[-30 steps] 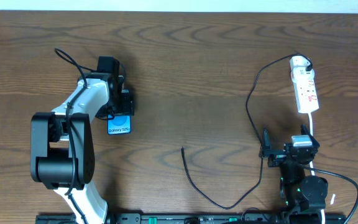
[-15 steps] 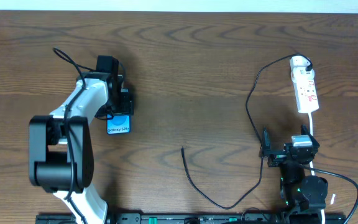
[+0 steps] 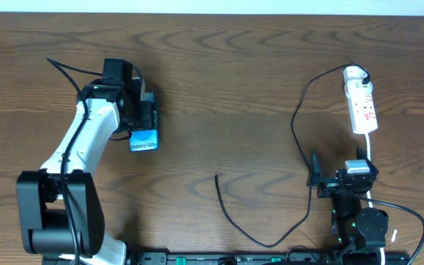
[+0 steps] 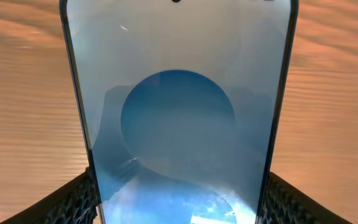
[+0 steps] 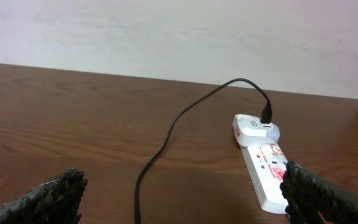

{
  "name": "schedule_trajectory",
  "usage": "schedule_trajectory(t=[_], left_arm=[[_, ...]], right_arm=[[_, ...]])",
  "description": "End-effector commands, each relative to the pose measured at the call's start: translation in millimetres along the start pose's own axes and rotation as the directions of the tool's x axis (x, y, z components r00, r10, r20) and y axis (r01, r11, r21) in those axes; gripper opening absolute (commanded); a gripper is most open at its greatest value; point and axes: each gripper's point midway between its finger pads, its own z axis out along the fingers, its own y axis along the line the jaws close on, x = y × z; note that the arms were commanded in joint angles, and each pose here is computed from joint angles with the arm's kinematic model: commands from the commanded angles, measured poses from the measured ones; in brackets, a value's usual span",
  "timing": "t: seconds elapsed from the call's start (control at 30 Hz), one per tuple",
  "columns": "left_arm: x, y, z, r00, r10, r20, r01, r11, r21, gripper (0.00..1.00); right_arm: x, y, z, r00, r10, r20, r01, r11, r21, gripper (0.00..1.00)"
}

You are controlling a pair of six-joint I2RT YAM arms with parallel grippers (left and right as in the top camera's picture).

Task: Plug charger to phone and switch on socket
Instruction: 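Lift the phone with the left gripper and tilt it upright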

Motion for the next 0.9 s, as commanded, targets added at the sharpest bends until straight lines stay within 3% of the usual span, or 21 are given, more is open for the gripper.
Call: schedule_trajectory(t=[0.0,0.3,0.6,0.87], left_arm=[[-6,-43,-22,0.999,-0.039,0.015,0.034,0.971,0.237,0.07],[0,-90,-41,0.971,-0.197,-0.131,0.237,0.837,0.494,0.07],[-3,-134,-78,0.916,-0.245,-0.319,0.402,0.598,0.694,0.07],[-3,-149,-98,0.783,-0.307,-0.541,0.621,0.435,0.652,0.08]], right_arm=[[1,3,0,1.000,-0.013,0.001,0.013,1.000,-0.011,0.99],[1,3,0,1.000,-0.013,0.001,0.013,1.000,-0.011,1.00],[1,3,0,1.000,-0.013,0.001,0.013,1.000,-0.011,0.99],[1,3,0,1.000,-0.013,0.001,0.013,1.000,-0.011,0.99]])
